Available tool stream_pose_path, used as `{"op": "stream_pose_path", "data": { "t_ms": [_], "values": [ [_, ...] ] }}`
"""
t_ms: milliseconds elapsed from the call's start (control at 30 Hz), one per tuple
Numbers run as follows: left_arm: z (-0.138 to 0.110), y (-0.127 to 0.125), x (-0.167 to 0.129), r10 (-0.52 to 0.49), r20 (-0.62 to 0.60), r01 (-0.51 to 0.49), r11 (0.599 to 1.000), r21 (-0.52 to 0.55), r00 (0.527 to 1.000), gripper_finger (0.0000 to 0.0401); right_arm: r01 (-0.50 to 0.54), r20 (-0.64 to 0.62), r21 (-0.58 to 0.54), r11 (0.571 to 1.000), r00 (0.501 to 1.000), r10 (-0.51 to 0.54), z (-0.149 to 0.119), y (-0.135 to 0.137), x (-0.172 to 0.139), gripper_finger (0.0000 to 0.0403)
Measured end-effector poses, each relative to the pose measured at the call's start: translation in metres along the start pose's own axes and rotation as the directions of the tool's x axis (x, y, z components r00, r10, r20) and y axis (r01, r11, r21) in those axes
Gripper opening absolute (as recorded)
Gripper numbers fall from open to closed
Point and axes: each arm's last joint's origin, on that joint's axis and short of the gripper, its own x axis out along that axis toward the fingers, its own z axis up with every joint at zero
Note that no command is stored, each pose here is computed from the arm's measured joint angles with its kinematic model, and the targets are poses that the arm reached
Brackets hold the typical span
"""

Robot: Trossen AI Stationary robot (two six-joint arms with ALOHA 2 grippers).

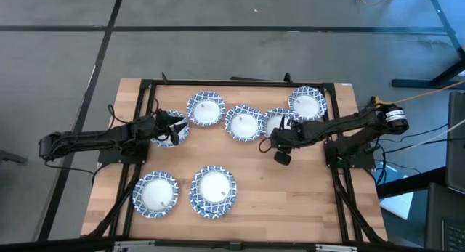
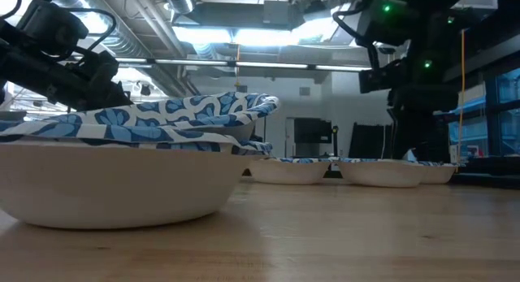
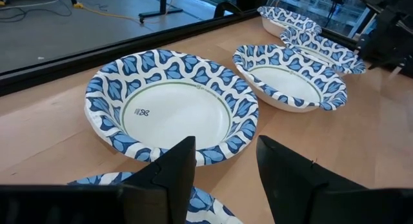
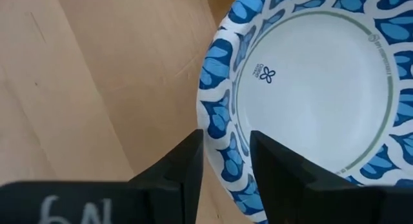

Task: Nest bowls inside each other
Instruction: Stack the blue patterned bowl on the stacked blue patterned bowls

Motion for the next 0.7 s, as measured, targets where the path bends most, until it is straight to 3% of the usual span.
{"op": "stream_pose_path", "data": {
  "t_ms": [700],
  "values": [
    [0.0000, 0.0000, 0.0000, 0.000, 0.000, 0.000, 1.000, 0.000, 1.000, 0.0160, -0.050, -0.019, 0.023, 0.998, 0.999, 0.051, 0.0017, -0.0033, 0.0018, 0.0129]
  ]
}}
